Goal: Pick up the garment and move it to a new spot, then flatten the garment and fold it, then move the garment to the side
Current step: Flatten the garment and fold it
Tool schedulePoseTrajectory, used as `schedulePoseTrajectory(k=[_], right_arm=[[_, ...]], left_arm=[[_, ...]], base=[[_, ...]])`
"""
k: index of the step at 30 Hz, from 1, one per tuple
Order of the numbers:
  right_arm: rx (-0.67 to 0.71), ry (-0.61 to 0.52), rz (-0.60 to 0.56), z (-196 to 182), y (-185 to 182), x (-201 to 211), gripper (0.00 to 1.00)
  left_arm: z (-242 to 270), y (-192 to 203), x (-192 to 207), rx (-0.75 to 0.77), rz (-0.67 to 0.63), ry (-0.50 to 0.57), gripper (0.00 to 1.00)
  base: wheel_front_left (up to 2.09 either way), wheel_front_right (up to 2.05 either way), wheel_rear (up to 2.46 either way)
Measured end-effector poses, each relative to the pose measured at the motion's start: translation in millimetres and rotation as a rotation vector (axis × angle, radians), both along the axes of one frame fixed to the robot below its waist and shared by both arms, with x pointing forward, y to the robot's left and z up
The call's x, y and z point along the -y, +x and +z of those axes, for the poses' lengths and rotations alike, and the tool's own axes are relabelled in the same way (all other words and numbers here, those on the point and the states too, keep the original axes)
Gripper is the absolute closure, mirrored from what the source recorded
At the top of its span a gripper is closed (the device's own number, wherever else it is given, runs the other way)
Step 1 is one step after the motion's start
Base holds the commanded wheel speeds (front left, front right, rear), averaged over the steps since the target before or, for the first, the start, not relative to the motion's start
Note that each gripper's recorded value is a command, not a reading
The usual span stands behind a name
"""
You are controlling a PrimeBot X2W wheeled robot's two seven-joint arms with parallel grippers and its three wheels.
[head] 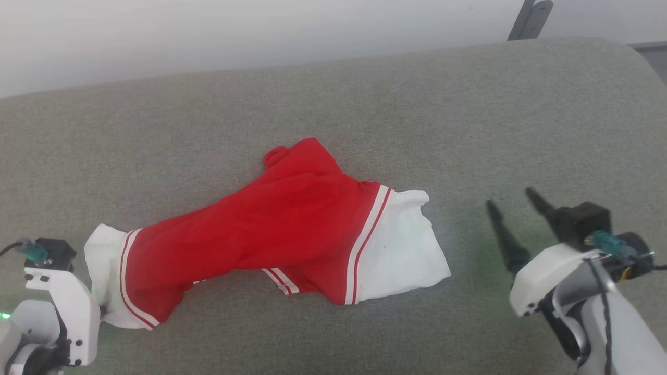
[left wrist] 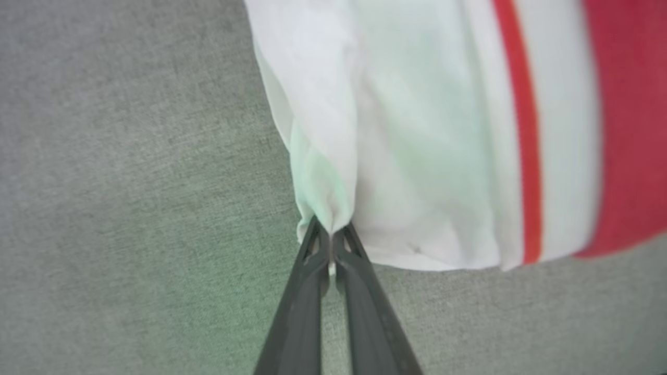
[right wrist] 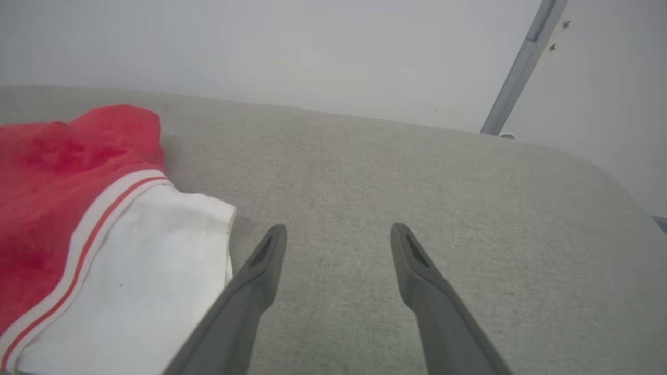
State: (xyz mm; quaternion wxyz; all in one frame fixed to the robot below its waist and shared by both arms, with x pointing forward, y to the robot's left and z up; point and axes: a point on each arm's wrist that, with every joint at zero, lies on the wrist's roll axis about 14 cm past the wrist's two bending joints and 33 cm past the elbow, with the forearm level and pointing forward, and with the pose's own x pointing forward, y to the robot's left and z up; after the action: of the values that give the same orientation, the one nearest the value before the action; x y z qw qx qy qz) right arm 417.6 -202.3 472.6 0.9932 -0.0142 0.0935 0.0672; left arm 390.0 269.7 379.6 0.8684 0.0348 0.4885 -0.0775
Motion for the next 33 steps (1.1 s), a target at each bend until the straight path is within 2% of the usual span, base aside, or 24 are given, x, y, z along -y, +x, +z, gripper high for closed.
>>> schedulePoseTrajectory(k=[13, 26, 27, 28, 33], right_arm=[[-0.336, 0.082, 0.211, -48.3, -20.9, -51.1, 0.00], [-0.594, 0.039, 0.312, -91.7, -22.1, -78.7, 0.00], [-0.610, 0.011, 0.322, -95.0, -21.8, -78.7, 0.66], [-0.615, 0.003, 0.329, -96.2, -20.6, -80.5, 1.00], [-0.615, 0.006, 0.310, -97.4, -11.9, -79.2, 1.00]], left_arm=[[-0.3, 5.2, 0.6, 0.022, -0.002, -0.017, 1.00], [1.6, 14.0, 7.4, 0.049, -0.007, -0.036, 1.00], [1.9, 14.3, 8.4, 0.053, -0.007, -0.039, 1.00], [1.6, 14.1, 8.6, 0.054, -0.007, -0.039, 1.00], [4.9, 16.0, 10.1, 0.071, -0.007, -0.047, 1.00]], base=[[0.00, 0.00, 0.00], [0.00, 0.00, 0.00], [0.00, 0.00, 0.00], [0.00, 0.00, 0.00], [0.00, 0.00, 0.00]])
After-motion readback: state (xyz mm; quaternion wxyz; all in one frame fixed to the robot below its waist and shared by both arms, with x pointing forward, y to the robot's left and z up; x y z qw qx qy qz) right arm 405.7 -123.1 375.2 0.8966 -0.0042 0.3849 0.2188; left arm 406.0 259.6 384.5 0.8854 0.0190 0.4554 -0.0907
